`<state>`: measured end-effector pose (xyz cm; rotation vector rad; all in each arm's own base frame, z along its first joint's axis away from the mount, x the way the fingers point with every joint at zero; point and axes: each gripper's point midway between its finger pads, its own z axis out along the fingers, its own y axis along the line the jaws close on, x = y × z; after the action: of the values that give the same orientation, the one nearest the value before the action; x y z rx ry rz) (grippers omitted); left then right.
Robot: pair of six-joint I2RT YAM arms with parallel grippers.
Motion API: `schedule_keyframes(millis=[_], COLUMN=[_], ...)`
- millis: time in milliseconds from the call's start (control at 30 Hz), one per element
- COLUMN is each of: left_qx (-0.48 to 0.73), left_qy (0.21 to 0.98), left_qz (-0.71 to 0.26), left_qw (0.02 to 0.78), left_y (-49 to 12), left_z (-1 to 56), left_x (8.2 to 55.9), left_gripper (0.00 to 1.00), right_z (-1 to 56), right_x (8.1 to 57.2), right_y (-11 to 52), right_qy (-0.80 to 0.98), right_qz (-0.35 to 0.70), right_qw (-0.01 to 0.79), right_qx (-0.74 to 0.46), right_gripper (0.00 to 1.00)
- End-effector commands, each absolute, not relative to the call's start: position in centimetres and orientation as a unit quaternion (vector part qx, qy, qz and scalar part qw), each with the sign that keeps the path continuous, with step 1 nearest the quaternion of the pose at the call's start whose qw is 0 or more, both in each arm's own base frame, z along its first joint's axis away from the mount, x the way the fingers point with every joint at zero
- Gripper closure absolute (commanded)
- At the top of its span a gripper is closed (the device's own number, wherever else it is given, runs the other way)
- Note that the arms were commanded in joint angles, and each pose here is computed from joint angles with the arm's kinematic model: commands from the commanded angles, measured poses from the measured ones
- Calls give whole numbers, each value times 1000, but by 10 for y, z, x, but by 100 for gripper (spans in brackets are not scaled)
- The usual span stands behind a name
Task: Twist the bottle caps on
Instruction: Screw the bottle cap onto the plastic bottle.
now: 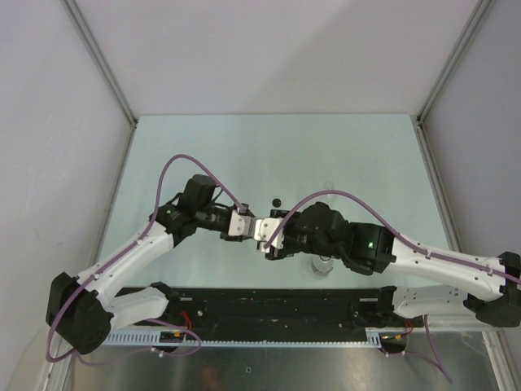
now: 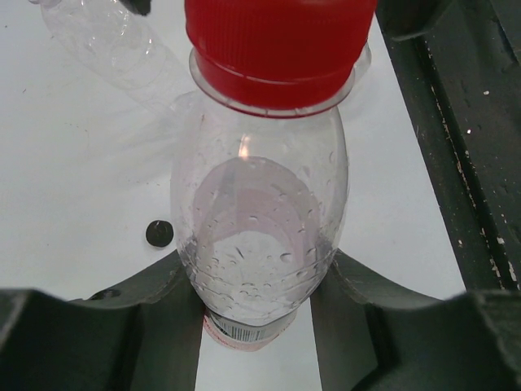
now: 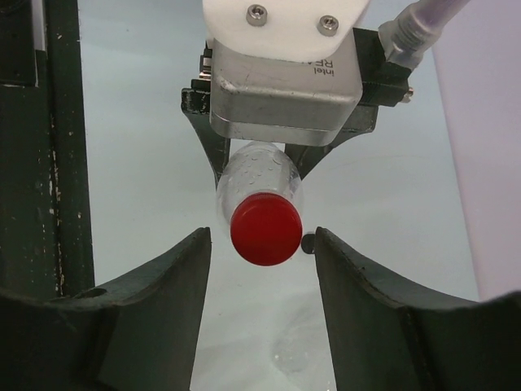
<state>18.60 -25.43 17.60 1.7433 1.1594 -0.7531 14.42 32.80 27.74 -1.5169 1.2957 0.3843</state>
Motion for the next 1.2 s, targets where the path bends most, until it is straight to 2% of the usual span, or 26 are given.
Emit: schedule_keyframes(millis=[0,200,400,533,633,667,733,800,900,1167], left_qx=[709,709,709,708,707,707,706,704,697,666], left_qy=[449,450,452,456,461,463,464,466,477,502], left_qz=[-302,-302,-302,-301,-296,-295,-294,-292,-284,-262], left_qw=[453,451,449,447,446,446,447,449,454,485], left_y=[-257,-257,-257,-257,-256,-256,-256,-256,-258,-269], left_z=[184,183,182,181,180,180,181,184,192,229], left_x=[185,185,185,186,188,189,189,191,199,232], left_gripper=[50,50,49,49,49,50,50,50,50,51], right_z=[288,285,286,285,283,283,279,277,278,283], right_x=[146,148,145,146,146,147,149,152,162,200], right_y=[334,336,341,341,340,339,338,337,336,341], right_qy=[531,534,527,529,537,542,554,571,609,717], right_qz=[175,173,182,180,182,182,181,180,179,186], right_qw=[542,540,539,539,536,535,531,529,537,580], right_qx=[-627,-628,-631,-630,-625,-622,-615,-601,-555,-338], right_gripper=[43,47,43,47,60,66,86,94,99,100])
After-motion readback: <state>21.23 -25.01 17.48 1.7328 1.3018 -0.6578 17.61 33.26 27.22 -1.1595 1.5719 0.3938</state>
